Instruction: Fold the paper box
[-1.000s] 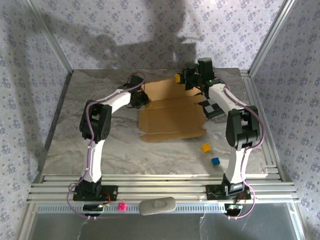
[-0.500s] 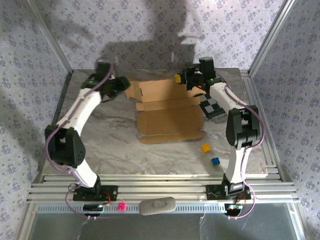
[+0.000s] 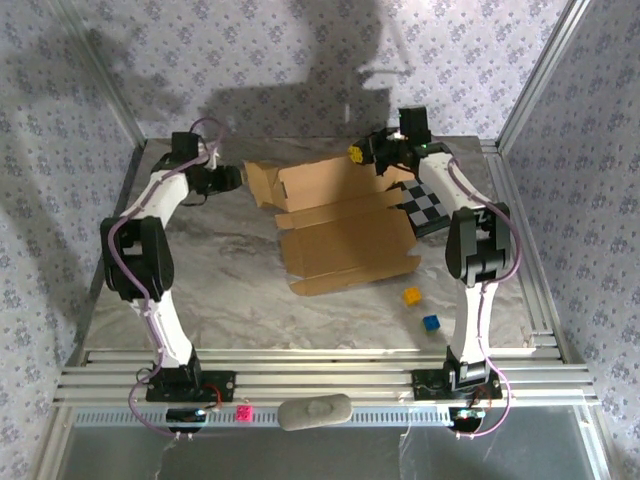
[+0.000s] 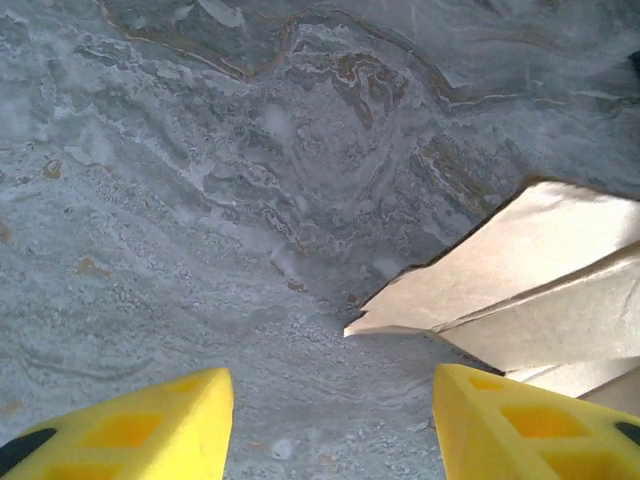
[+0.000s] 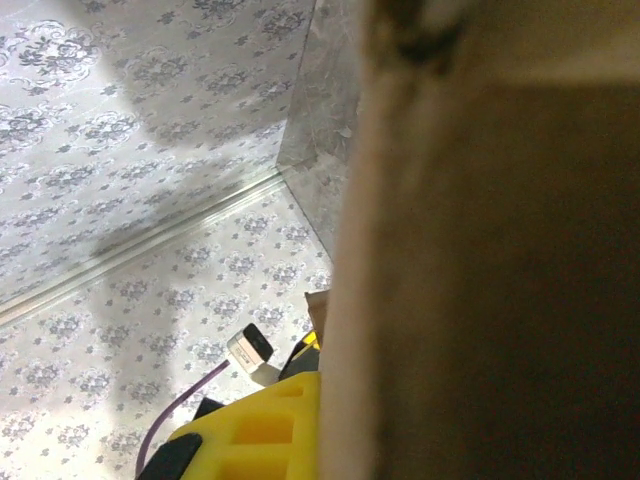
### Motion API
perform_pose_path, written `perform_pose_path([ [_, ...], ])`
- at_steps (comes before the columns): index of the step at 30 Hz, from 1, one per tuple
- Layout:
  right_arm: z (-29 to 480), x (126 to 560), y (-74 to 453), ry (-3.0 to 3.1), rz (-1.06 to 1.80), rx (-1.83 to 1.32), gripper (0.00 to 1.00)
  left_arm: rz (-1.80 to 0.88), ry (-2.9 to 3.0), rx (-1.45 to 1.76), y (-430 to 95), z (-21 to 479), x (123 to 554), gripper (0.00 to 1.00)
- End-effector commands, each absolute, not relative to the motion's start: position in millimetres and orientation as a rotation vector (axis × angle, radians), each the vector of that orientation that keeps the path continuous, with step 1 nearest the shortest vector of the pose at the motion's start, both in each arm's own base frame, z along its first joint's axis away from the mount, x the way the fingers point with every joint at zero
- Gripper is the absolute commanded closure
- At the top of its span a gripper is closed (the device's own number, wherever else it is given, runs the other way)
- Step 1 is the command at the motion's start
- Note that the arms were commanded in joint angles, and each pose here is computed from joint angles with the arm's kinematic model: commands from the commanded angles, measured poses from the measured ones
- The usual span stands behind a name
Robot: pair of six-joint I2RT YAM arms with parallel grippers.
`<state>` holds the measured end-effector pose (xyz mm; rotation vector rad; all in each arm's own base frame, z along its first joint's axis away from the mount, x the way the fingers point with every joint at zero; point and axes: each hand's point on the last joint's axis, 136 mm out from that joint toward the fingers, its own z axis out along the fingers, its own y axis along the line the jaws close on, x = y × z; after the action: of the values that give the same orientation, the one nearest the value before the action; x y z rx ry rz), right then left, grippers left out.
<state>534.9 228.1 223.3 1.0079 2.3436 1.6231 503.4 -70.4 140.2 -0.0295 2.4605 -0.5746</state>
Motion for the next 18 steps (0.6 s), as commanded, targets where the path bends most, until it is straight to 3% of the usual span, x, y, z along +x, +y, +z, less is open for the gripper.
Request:
perform_pose_path([
  [1, 223, 536, 225, 2.400, 1.618, 0.927, 1.00, -0.764, 2.213, 0.271, -91, 184, 511, 0.42],
  [10, 226, 541, 227, 2.468, 1.614, 0.848, 1.00, -0.851, 2.098, 0.526, -111, 163, 495, 0.36],
  [11, 225, 542, 226, 2.465, 1.613, 0.850, 1.00, -0.841, 2.096, 0.523, -109, 161, 499, 0.33],
  [12, 226, 542, 226, 2.463, 1.615, 0.848, 1.00, -0.844, 2.090, 0.522, -107, 161, 502, 0.04],
  [18, 223, 547, 226, 2.462, 1.619, 0.856, 1.00, -0.992, 2.019, 0.587, -115, 172, 508, 0.01],
])
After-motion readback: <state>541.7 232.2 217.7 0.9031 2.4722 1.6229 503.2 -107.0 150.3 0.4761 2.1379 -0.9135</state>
